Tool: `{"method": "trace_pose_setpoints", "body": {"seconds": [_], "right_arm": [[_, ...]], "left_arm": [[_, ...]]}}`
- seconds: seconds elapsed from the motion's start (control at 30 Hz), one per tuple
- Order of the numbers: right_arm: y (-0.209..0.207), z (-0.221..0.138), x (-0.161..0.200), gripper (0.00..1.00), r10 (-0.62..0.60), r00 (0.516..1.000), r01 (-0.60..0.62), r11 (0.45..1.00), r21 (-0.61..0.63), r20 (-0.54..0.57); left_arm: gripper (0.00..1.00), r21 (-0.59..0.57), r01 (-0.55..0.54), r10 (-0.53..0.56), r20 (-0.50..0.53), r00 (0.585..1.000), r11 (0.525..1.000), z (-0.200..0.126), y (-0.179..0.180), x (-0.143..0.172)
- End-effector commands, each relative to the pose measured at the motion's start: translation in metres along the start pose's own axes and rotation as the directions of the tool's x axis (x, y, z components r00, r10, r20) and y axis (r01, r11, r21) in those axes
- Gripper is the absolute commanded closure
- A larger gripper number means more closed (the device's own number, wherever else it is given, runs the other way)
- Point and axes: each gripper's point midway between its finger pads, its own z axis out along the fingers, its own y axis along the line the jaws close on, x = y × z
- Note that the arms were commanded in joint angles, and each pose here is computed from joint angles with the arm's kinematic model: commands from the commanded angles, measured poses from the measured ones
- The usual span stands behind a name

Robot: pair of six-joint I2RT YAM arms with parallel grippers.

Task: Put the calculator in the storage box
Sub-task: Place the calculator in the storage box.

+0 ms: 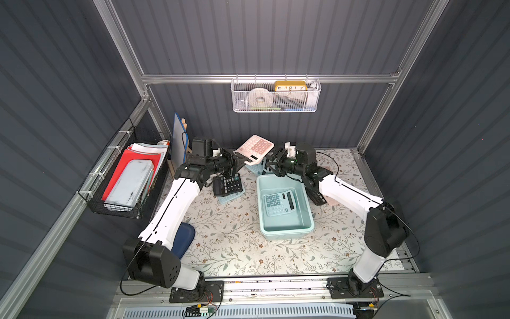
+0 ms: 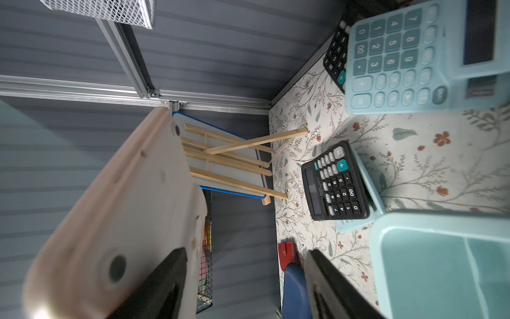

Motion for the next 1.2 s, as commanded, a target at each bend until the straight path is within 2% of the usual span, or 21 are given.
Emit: {"method": "trace_pose_setpoints", "body": {"seconds": [0.0, 0.13, 0.27, 0.5, 0.67, 0.83, 0.93, 1.03, 1.1, 1.13, 1.17], "right_arm": [[0.009, -0.031, 0.005, 0.26, -0.057, 0.997, 0.057, 0.998, 0.006, 0.042], [0.01, -0.049, 0.011, 0.24, -0.072, 0.996, 0.072, 0.997, -0.001, 0.055], [0.021, -0.052, 0.012, 0.22, -0.086, 0.995, 0.089, 0.995, -0.042, 0.054], [0.036, -0.033, 0.005, 0.2, -0.087, 0.995, 0.09, 0.992, -0.086, 0.047], [0.034, -0.008, 0.007, 0.24, -0.077, 0.997, 0.077, 0.994, -0.08, -0.004], [0.024, 0.005, 0.009, 0.38, -0.063, 0.998, 0.062, 0.996, -0.063, -0.018], [0.021, 0.008, 0.007, 0.53, -0.064, 0.998, 0.064, 0.997, -0.054, -0.013], [0.022, 0.007, 0.005, 0.62, -0.079, 0.997, 0.079, 0.996, -0.034, -0.002], [0.022, 0.005, 0.001, 0.71, -0.08, 0.997, 0.081, 0.996, -0.024, 0.017], [0.022, 0.004, 0.0, 0.76, -0.077, 0.997, 0.077, 0.997, -0.02, 0.022], [0.022, 0.004, 0.0, 0.82, -0.073, 0.997, 0.073, 0.997, -0.019, 0.021]], "left_arm": [[1.0, 0.01, -0.044, 0.045, -0.038, 0.998, 0.999, -0.003, -0.005, 0.01], [1.0, 0.008, -0.043, 0.043, -0.027, 0.999, 0.999, 0.0, -0.003, 0.006], [1.0, 0.009, -0.031, 0.031, -0.026, 0.999, 0.999, 0.002, -0.003, 0.004], [1.0, -0.005, -0.013, 0.012, -0.059, 0.998, 1.0, 0.006, -0.002, 0.006], [1.0, -0.016, 0.0, -0.001, -0.074, 0.997, 1.0, 0.007, 0.0, 0.007], [1.0, -0.021, 0.006, -0.008, -0.084, 0.996, 1.0, 0.007, 0.0, 0.009], [1.0, -0.027, 0.006, -0.008, -0.084, 0.996, 1.0, 0.006, 0.0, 0.01], [1.0, -0.036, 0.006, -0.009, -0.087, 0.996, 0.999, 0.005, 0.003, 0.011], [0.92, -0.042, 0.011, -0.015, -0.094, 0.995, 0.999, 0.006, 0.005, 0.011], [0.85, -0.045, 0.01, -0.015, -0.1, 0.995, 0.999, 0.006, 0.006, 0.013], [0.72, -0.051, 0.007, -0.012, -0.101, 0.995, 0.999, 0.005, 0.007, 0.013]]}}
